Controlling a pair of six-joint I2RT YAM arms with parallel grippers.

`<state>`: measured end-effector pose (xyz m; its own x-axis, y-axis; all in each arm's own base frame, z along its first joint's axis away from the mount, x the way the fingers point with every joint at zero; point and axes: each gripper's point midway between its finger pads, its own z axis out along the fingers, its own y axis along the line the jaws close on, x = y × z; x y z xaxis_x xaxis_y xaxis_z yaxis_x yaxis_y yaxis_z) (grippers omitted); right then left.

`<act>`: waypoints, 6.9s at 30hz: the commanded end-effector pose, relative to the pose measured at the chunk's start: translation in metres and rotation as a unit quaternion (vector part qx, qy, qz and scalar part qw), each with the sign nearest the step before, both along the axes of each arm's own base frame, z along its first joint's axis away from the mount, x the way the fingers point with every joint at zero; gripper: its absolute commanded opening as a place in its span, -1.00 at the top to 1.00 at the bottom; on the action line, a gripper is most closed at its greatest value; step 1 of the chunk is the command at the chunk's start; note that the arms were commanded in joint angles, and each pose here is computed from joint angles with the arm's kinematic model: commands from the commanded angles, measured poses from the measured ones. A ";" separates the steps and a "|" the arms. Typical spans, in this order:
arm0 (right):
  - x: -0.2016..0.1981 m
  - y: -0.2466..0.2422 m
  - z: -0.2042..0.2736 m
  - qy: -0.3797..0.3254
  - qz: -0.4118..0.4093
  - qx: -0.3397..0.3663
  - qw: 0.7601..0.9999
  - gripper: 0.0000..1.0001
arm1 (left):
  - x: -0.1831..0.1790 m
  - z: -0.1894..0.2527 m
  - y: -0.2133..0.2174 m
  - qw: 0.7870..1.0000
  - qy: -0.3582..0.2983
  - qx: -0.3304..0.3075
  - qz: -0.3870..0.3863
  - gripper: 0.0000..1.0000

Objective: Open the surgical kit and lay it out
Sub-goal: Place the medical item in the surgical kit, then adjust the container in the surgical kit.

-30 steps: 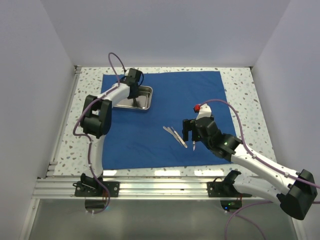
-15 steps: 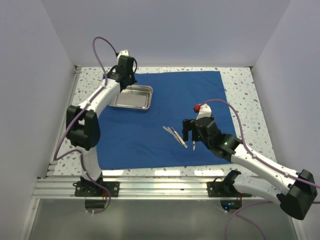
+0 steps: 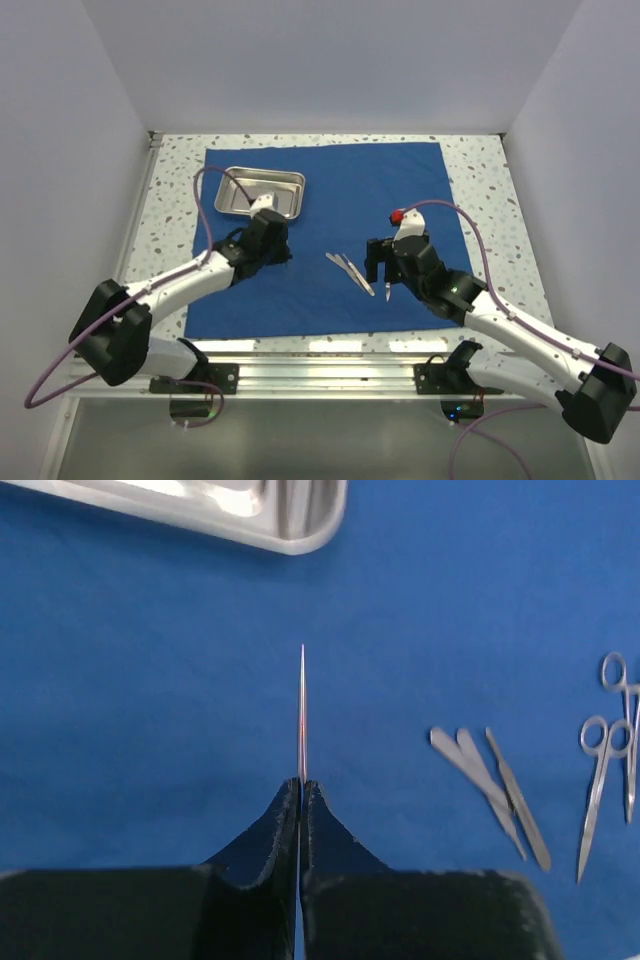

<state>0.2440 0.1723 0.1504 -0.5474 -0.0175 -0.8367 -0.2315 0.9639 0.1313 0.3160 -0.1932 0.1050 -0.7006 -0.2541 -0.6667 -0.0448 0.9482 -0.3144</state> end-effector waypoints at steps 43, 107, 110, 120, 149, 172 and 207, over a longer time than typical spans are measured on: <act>-0.001 0.001 0.007 -0.014 0.001 0.026 1.000 -0.86 | 0.155 0.079 0.114 0.983 -0.051 0.166 0.053 -0.93; 0.013 -0.006 -0.025 0.018 -0.026 -0.049 0.998 -0.87 | 0.268 -0.100 0.107 0.989 0.106 0.102 -0.007 -0.20; 0.012 -0.005 -0.026 0.021 -0.022 -0.048 0.998 -0.87 | 0.241 -0.105 0.110 0.984 0.125 0.124 -0.005 -0.19; 0.011 0.003 -0.022 0.019 -0.008 -0.025 0.999 -0.87 | 0.162 -0.106 0.099 0.974 0.166 0.154 -0.026 -0.20; 0.301 0.107 0.039 -0.021 -0.011 0.016 1.000 -0.97 | 0.292 0.067 0.066 0.987 -0.145 0.044 0.052 -0.62; 0.255 0.018 0.094 0.090 -0.117 0.073 0.986 -0.97 | 0.213 0.091 0.056 0.998 -0.034 0.050 0.027 -0.38; 0.214 -0.041 0.066 0.177 -0.151 0.040 0.972 -0.96 | 0.176 -0.061 0.030 0.985 0.129 0.118 0.002 -0.27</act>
